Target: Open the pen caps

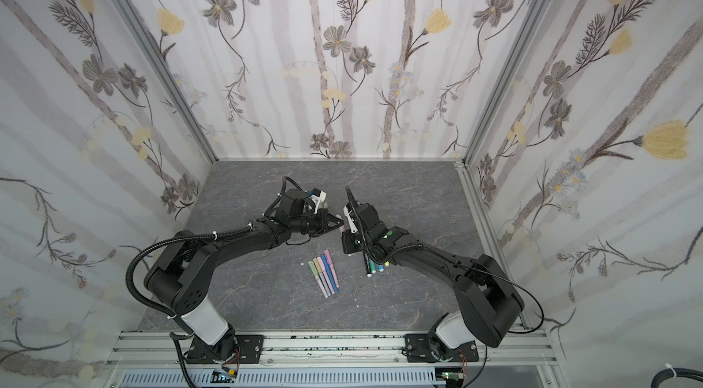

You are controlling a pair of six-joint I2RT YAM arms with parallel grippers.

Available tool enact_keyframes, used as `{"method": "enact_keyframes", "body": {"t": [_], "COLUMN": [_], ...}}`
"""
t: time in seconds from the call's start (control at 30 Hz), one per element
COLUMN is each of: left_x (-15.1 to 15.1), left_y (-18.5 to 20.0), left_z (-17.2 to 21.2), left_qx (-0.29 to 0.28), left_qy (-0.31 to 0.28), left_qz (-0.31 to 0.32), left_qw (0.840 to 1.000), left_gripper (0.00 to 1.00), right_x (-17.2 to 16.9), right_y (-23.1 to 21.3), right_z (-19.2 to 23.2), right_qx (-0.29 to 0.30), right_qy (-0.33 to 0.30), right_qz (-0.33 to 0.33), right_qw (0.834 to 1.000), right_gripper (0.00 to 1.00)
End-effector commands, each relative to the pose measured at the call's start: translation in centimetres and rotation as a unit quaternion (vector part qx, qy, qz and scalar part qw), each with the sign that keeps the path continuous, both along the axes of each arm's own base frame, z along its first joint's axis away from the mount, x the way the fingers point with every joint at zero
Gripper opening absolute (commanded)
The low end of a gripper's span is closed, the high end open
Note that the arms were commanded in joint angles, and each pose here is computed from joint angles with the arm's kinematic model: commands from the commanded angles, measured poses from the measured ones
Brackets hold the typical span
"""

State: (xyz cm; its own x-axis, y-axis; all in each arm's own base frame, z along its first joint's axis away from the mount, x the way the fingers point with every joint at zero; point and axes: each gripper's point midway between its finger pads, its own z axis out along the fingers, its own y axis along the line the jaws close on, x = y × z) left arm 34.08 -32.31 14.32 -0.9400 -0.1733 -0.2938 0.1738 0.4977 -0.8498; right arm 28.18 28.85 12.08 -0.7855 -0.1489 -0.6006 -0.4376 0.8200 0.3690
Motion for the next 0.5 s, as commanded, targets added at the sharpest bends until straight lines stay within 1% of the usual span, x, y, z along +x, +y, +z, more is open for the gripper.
{"method": "enact_keyframes", "body": {"t": [0.0,0.2,0.47], "left_x": [2.9,4.6,5.8], "left_y": [0.5,0.9,2.1], "left_z": [2.7,3.7,3.8], "left_qx": [-0.008,-0.009,-0.008], "left_qy": [-0.059,-0.066,-0.068], "left_qz": [0.022,0.029,0.042], "left_qw": [0.998,0.997,0.997], "left_gripper": [0.0,0.0,0.0], "right_x": [-3.0,-4.8,-5.7], "right_y": [-0.9,-1.6,-2.6], "right_z": [-2.1,-3.2,-2.6], "right_qx": [-0.022,-0.04,-0.039], "right_qy": [0.054,0.06,0.055], "right_qz": [0.02,0.028,0.026], "right_qw": [0.998,0.997,0.997], "right_gripper": [0.0,0.0,0.0]}}
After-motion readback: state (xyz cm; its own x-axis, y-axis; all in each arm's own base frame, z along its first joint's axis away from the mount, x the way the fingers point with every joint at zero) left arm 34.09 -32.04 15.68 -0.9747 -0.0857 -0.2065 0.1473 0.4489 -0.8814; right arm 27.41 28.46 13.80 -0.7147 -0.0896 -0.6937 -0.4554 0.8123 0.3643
